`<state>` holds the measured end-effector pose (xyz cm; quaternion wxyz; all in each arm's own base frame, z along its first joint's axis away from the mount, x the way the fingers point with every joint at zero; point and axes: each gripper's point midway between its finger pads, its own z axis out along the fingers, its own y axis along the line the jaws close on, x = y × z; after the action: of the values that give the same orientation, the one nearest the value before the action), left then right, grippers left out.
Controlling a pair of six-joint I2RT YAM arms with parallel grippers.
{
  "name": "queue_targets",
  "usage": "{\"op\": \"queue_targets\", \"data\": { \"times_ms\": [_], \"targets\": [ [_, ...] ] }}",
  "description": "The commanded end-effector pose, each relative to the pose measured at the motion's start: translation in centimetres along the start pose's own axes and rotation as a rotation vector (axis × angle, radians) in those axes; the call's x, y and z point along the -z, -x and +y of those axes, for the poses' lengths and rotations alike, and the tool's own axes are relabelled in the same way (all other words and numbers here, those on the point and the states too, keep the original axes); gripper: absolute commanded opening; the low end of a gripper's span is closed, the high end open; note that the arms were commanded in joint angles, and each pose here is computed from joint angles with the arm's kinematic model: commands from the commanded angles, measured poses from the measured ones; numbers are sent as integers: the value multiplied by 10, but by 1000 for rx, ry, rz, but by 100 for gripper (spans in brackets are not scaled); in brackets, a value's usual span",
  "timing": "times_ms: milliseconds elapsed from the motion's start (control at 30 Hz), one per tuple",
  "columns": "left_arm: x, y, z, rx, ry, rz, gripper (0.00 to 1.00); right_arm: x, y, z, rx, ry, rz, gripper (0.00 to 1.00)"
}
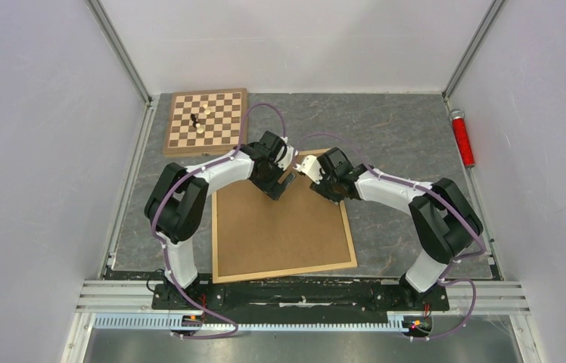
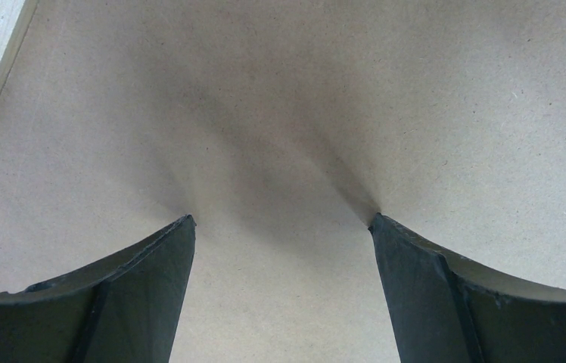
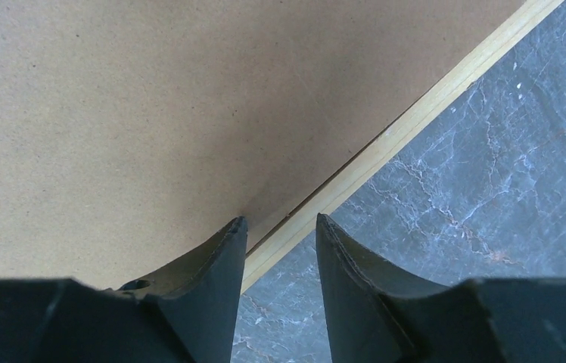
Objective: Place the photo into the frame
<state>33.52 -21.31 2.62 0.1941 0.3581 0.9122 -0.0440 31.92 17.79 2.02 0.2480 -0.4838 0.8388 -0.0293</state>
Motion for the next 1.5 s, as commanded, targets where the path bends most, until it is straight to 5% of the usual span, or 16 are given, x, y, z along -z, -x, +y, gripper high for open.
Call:
{"op": "queue_targets", "data": {
  "times_ms": [0, 667, 1133, 1467],
  "targets": [
    [-4, -13, 12, -61, 50, 75, 92, -21, -127, 66, 94, 223, 443, 44],
    [-13, -32, 16, -83, 67, 191, 92, -13, -132, 86, 283, 363, 502, 44],
    [-20, -47, 17, -101, 64, 233, 91, 17, -53, 28, 44, 175, 133, 62],
    [-2, -9, 0, -107, -38, 81, 92, 43, -54, -10, -237, 168, -84, 63]
  ]
}}
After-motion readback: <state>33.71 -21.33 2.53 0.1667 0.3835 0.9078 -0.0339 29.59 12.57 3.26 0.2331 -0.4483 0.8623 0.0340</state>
